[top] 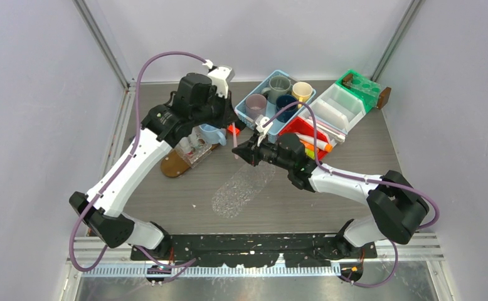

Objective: Prepare toiletry sets of a toothbrush and toothpaste on the tray
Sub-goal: Pick up the toothbrush from the storage box, then place the toothbrush in the toothpaste holder.

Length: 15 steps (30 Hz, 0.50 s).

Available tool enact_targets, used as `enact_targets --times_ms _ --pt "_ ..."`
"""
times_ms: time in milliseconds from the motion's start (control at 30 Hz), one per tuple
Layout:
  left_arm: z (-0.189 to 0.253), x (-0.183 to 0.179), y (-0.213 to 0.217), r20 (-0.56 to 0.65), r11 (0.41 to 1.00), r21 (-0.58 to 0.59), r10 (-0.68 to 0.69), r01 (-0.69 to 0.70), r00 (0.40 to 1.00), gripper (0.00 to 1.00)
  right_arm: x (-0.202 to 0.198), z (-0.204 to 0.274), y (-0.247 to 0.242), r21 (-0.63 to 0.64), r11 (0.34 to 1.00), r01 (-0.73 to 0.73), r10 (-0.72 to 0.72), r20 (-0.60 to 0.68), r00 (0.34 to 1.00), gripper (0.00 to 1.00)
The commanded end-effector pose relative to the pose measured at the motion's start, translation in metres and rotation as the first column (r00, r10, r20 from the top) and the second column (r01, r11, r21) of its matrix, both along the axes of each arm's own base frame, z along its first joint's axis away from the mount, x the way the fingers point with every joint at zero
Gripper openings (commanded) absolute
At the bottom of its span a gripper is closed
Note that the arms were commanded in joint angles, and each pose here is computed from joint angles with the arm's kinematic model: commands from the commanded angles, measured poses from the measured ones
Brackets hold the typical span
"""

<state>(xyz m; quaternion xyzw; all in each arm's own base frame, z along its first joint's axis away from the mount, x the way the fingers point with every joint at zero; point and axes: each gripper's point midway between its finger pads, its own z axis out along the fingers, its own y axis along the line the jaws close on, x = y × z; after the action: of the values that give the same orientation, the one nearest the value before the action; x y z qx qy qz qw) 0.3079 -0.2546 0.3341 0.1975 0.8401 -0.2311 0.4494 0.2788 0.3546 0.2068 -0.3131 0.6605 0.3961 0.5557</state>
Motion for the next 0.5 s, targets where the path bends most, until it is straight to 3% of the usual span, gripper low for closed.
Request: enact_targets --times_ms 0,67,167,267,467 --pt "0.024 -0.006 -0.004 0.045 0.998 -0.059 -0.031 0.034 0.999 0.00 -0.005 0.027 -0.002 0.051 0.999 -0.006 0.002 0.069 0.998 0.04" --pt "0.026 -0.007 -0.002 0.067 0.998 -0.054 -0.037 0.040 0.997 0.00 -0.005 0.029 -0.003 0.054 0.999 0.002 -0.006 0.072 0.997 0.09" --pt "0.029 -0.008 0.001 0.110 0.997 -0.047 -0.052 0.057 0.993 0.00 -0.004 0.031 -0.008 0.054 0.998 0.023 -0.027 0.075 0.997 0.34" --pt "0.031 -0.010 0.010 0.162 0.998 -0.015 -0.051 0.054 0.986 0.00 -0.003 0.038 -0.016 0.056 0.997 0.062 -0.066 0.081 0.994 0.52" --pt "0.026 0.001 0.031 0.300 0.995 0.101 -0.042 0.012 0.953 0.00 -0.008 0.049 -0.040 0.054 0.990 0.133 -0.138 0.094 0.986 0.67"
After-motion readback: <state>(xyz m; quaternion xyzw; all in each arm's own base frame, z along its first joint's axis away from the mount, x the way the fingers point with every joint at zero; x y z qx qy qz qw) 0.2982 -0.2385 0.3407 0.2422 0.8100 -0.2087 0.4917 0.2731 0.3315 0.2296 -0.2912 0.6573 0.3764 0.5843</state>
